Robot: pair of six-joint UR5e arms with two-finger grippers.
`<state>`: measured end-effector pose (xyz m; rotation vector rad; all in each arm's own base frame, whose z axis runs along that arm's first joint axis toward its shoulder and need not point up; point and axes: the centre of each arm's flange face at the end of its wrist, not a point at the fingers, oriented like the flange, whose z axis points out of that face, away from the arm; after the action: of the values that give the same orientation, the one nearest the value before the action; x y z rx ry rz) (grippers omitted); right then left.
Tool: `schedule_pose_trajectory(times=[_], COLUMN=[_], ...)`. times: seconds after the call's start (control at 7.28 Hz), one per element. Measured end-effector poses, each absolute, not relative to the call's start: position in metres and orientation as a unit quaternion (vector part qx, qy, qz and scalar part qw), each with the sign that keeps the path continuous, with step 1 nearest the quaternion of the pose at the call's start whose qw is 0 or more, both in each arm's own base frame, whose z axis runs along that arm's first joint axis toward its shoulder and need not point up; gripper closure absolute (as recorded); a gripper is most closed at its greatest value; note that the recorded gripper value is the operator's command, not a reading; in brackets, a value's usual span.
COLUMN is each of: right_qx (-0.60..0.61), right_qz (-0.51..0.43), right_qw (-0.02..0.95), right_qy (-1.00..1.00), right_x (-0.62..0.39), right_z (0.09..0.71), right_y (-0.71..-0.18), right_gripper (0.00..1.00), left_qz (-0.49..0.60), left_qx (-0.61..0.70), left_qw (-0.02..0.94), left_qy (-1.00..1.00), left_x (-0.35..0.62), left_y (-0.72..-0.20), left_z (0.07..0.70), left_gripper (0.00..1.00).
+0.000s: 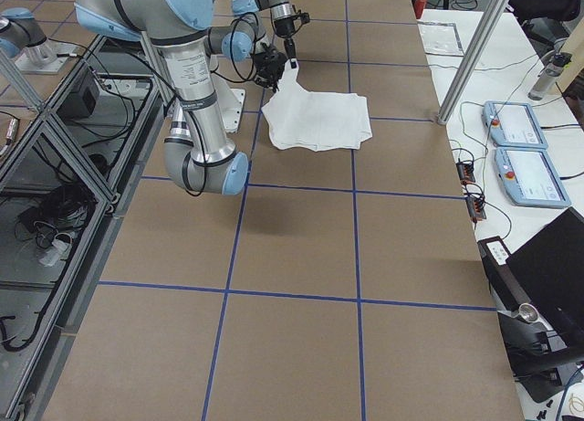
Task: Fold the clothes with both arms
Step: 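Lift the near edge with both grippers and fold it away from the robot, then lay the folded edge down on the far side and open both grippers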
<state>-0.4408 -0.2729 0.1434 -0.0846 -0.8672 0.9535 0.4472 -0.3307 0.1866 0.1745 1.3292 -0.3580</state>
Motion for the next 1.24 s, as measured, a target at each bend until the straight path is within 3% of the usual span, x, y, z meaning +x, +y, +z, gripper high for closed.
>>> schedule_pose_trajectory(times=[0.82,1.24], right_qx=[0.048,0.067], right_qz=[0.447,0.439], right_qw=[0.808,0.819], right_qy=[-0.380,-0.363], right_x=[-0.501,-0.535], right_z=[0.179,0.208], right_y=[-0.443,-0.500], right_gripper=[1.00,1.00], left_qz=[-0.168,-0.164], left_qx=[0.150,0.162], left_qw=[0.811,0.828], left_qy=[0.541,0.511], left_x=[0.492,0.526], left_y=[-0.465,-0.512], left_z=[0.210,0.237], left_gripper=[1.00,1.00])
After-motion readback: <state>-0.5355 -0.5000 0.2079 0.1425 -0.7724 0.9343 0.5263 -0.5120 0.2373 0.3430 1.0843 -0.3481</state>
